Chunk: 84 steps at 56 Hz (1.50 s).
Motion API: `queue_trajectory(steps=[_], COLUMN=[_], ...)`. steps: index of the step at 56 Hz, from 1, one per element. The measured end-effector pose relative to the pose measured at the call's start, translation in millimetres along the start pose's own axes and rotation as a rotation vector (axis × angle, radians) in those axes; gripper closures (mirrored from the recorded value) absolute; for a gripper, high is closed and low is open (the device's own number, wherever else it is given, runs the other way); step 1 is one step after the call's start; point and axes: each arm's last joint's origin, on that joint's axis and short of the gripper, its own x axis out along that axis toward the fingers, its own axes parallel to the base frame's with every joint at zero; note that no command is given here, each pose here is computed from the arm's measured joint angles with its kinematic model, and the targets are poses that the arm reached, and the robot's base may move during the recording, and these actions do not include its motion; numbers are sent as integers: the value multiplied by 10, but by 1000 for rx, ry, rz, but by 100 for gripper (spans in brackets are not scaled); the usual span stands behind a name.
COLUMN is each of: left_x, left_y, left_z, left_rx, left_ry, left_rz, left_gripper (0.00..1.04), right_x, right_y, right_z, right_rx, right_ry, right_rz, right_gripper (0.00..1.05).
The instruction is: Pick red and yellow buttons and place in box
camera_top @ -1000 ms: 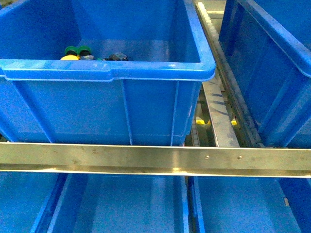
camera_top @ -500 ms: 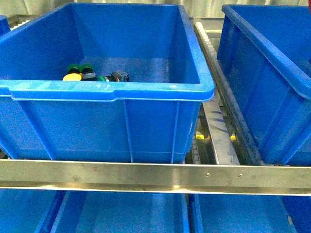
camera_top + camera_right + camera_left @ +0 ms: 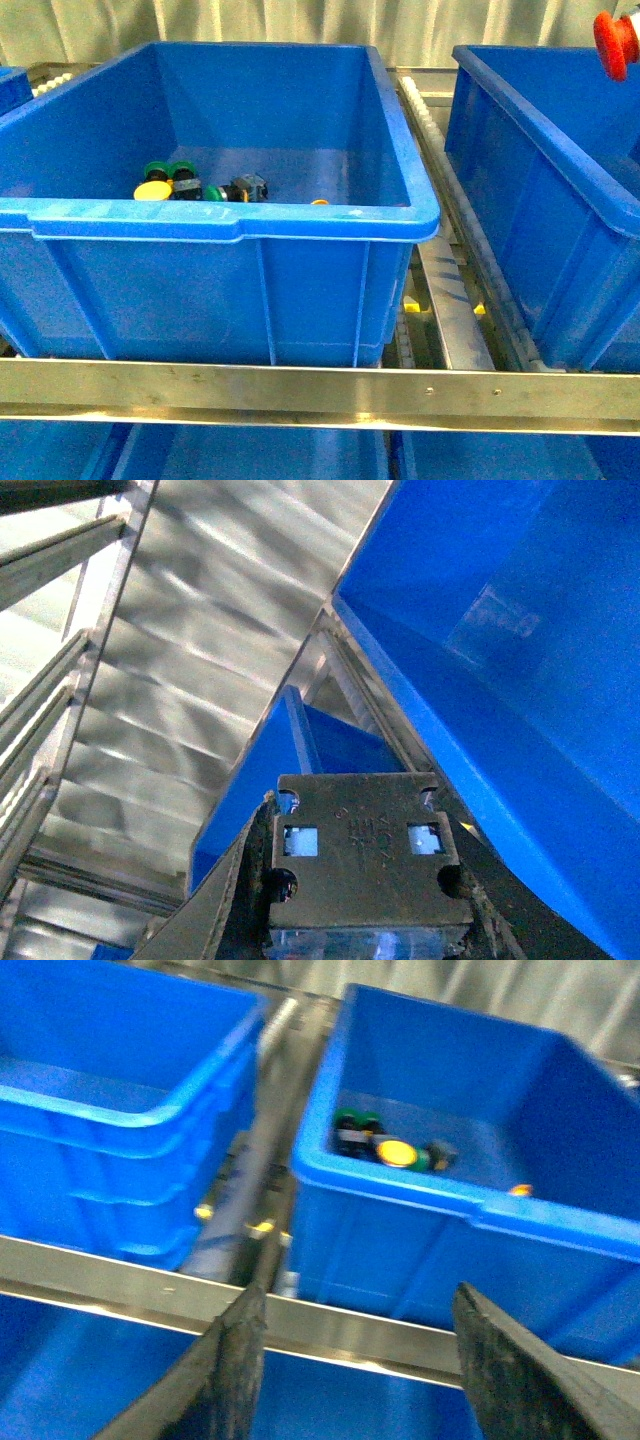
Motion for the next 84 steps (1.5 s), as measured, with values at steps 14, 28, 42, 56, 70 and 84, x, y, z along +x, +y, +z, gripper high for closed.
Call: queue_trajectory(steps=[14, 28, 42, 56, 70, 84], left_x=[3, 3, 3, 3, 3, 3], left_y=[19, 19, 19, 19, 19, 19], left_z=[-251, -250, -250, -250, -250, -250], left_rx=[80, 89, 91, 92, 92, 92], left_ry=[17, 16, 16, 16, 16, 16], left_rz=[-10, -10, -10, -9, -10, -10], left_gripper=[103, 103, 103, 98, 51, 8], right_x=[-55, -131, -182, -238, -325, -397], right_y=[51, 73, 125, 145, 100, 91], right_z=[-72, -165, -231, -309, -322, -246], right_rx=[-31, -55, -79, -144, -241, -276], right_ry=[-18, -7, -6, -4, -13, -39], right_rz=[-9, -10, 6, 14, 12, 11], right_gripper=[72, 72, 72, 72, 72, 72])
